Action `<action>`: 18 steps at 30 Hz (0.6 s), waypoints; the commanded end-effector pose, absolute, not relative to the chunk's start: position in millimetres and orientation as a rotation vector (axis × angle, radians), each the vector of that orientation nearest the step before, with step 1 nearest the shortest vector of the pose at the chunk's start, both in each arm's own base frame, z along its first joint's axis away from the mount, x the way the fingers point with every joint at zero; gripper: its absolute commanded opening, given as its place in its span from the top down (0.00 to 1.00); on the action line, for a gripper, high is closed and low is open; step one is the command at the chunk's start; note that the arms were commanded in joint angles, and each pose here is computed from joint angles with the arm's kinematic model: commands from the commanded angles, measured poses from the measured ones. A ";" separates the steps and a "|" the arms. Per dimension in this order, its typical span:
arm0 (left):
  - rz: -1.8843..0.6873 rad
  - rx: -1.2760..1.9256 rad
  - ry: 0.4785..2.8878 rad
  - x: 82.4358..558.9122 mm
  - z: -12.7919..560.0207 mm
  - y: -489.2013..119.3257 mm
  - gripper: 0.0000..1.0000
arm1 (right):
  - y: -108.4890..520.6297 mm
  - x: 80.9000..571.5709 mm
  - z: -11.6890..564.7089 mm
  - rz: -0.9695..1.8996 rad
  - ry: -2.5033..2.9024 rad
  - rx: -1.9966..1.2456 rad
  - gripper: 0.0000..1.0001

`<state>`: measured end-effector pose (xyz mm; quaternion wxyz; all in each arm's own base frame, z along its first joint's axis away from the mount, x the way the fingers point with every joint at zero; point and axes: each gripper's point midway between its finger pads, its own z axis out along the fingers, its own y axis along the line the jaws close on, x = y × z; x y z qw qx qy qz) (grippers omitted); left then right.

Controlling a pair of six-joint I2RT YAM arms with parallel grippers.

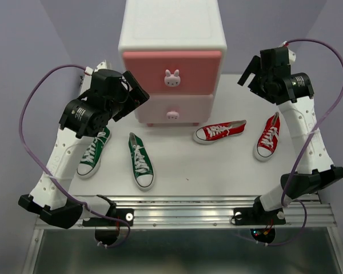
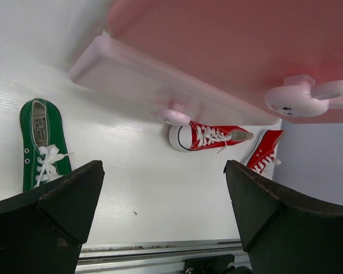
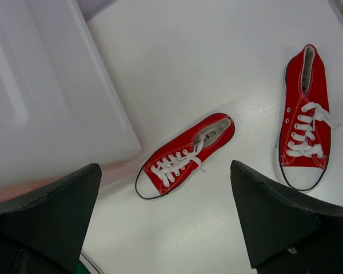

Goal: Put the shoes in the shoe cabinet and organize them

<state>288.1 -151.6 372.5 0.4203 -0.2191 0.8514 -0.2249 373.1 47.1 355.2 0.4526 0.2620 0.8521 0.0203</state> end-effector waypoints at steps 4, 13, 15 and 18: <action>-0.663 -0.440 2.058 285.3 399.4 -169.1 0.01 | 65.0 390.2 448.3 0.201 1.849 0.382 0.00; -0.748 -0.270 1.999 300.6 428.0 -217.3 0.01 | 113.8 406.7 546.8 0.492 1.612 0.177 0.00; -0.749 -0.276 1.988 303.4 432.8 -218.9 0.01 | 122.1 412.8 550.3 0.543 1.586 0.169 0.00; -0.746 -0.279 1.983 306.5 436.0 -220.6 0.01 | 140.2 413.2 599.4 0.651 1.380 0.062 0.00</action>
